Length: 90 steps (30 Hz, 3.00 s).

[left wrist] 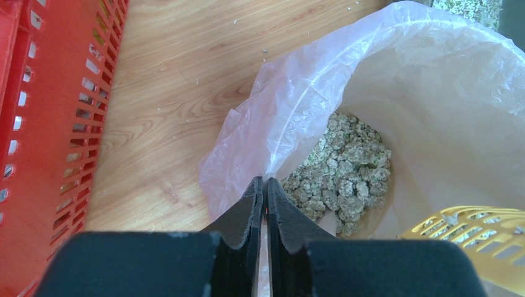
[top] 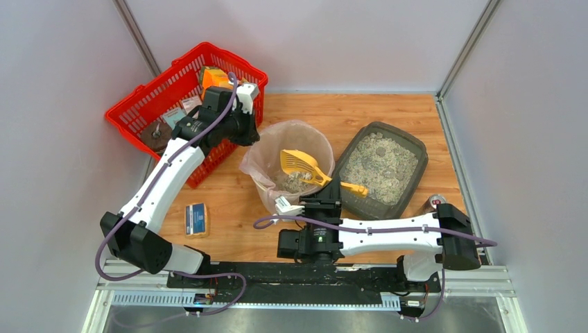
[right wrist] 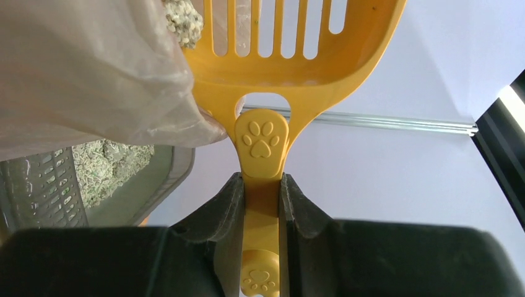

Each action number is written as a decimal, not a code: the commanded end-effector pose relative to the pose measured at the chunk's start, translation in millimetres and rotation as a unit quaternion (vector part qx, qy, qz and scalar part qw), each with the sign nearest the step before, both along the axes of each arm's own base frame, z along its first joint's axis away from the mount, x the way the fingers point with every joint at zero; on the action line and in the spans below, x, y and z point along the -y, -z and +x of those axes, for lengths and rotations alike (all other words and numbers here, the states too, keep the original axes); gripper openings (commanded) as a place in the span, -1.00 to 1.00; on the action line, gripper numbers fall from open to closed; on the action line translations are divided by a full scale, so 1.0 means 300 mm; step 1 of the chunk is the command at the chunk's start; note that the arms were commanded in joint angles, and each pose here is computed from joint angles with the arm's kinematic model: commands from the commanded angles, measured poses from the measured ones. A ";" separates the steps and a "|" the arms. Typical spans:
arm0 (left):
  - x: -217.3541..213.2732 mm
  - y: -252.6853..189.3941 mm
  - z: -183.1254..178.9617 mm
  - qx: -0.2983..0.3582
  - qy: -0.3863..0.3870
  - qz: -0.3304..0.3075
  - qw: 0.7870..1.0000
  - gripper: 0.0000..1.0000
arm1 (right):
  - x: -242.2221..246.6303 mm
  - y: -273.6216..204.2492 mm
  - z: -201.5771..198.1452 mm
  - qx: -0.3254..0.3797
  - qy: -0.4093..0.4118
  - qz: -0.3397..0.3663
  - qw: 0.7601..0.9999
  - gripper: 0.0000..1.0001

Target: Clean the litter box

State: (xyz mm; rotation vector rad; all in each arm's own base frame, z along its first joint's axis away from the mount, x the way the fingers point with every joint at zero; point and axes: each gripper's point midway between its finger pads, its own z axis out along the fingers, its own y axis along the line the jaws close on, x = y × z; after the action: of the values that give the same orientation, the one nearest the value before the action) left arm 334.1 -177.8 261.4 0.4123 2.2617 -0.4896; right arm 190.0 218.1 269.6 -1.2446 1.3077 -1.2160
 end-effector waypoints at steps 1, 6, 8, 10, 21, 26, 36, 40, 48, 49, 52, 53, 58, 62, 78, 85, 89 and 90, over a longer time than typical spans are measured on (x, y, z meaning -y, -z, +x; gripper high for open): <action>0.017 -0.059 0.005 0.017 0.006 -0.017 1.000 -0.79 | 0.011 -0.151 -0.021 0.095 0.004 0.044 0.994 -0.99; 0.016 -0.057 0.005 0.016 0.006 -0.016 1.000 -0.79 | 0.012 -0.230 -0.021 0.115 0.004 0.079 0.990 -0.98; 0.017 -0.052 0.007 0.015 0.005 -0.016 1.000 -0.80 | 0.009 -0.281 -0.021 0.129 0.003 0.129 0.983 -0.98; 0.019 -0.048 0.009 0.012 0.005 -0.016 1.000 -0.80 | 0.017 -0.335 -0.020 0.125 0.001 0.151 0.981 -0.98; 0.021 -0.048 0.009 0.012 0.007 -0.016 1.000 -0.84 | 0.041 -0.156 -0.018 0.017 -0.002 0.129 0.992 -0.99; 0.021 -0.044 0.008 0.009 0.007 -0.016 1.000 -0.85 | 0.019 -0.079 -0.017 -0.002 -0.006 0.080 0.997 -0.99; 0.023 -0.056 0.004 0.013 0.009 -0.019 1.000 -0.89 | 0.022 -0.135 -0.018 -0.101 0.015 0.201 0.974 -0.99; 0.022 -0.058 0.002 0.014 0.009 -0.019 1.000 -0.90 | 0.019 -0.025 -0.023 -0.239 0.044 0.236 0.941 -0.99; 0.024 -0.060 0.002 0.014 0.010 -0.021 1.000 -0.91 | 0.031 0.015 0.005 -0.254 0.072 0.243 0.933 -0.99; 0.024 -0.060 0.002 0.014 0.010 -0.021 1.000 -0.92 | 0.038 0.008 0.013 -0.244 0.076 0.242 0.936 -0.99; 0.024 -0.067 -0.001 0.017 0.012 -0.022 1.000 -0.91 | 0.049 -0.014 0.032 -0.217 0.077 0.238 0.943 -1.00; 0.024 -0.070 -0.003 0.018 0.013 -0.022 1.000 -0.80 | 0.049 -0.014 0.033 -0.216 0.077 0.238 0.944 -0.99; 0.013 -0.111 -0.014 0.042 0.015 -0.023 0.999 -0.05 | 0.042 -0.012 0.024 -0.237 0.068 0.259 0.934 -0.99; -0.013 -0.155 -0.017 0.079 0.003 -0.021 0.997 0.30 | 0.042 -0.022 0.029 -0.246 0.061 0.284 0.925 -0.99; 0.171 -0.306 -0.171 0.129 0.190 -0.155 0.961 0.39 | 0.007 -0.103 0.078 -0.213 -0.005 0.313 0.925 -1.00; 0.257 -0.323 -0.232 0.094 0.268 -0.225 0.932 0.40 | -0.011 -0.096 0.067 -0.231 -0.022 0.315 0.920 -1.00; 0.265 -0.289 -0.212 0.075 0.259 -0.229 0.935 0.40 | -0.023 -0.079 0.063 -0.242 -0.026 0.311 0.919 -1.00; 0.265 -0.288 -0.211 0.074 0.258 -0.229 0.936 0.40 | -0.025 -0.079 0.061 -0.244 -0.028 0.310 0.919 -1.00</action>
State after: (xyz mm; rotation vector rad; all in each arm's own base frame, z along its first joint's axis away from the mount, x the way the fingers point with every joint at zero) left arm 274.2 -248.3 340.3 0.7409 1.8489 -1.1053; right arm 207.8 219.2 291.0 -1.1186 1.8327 -0.4205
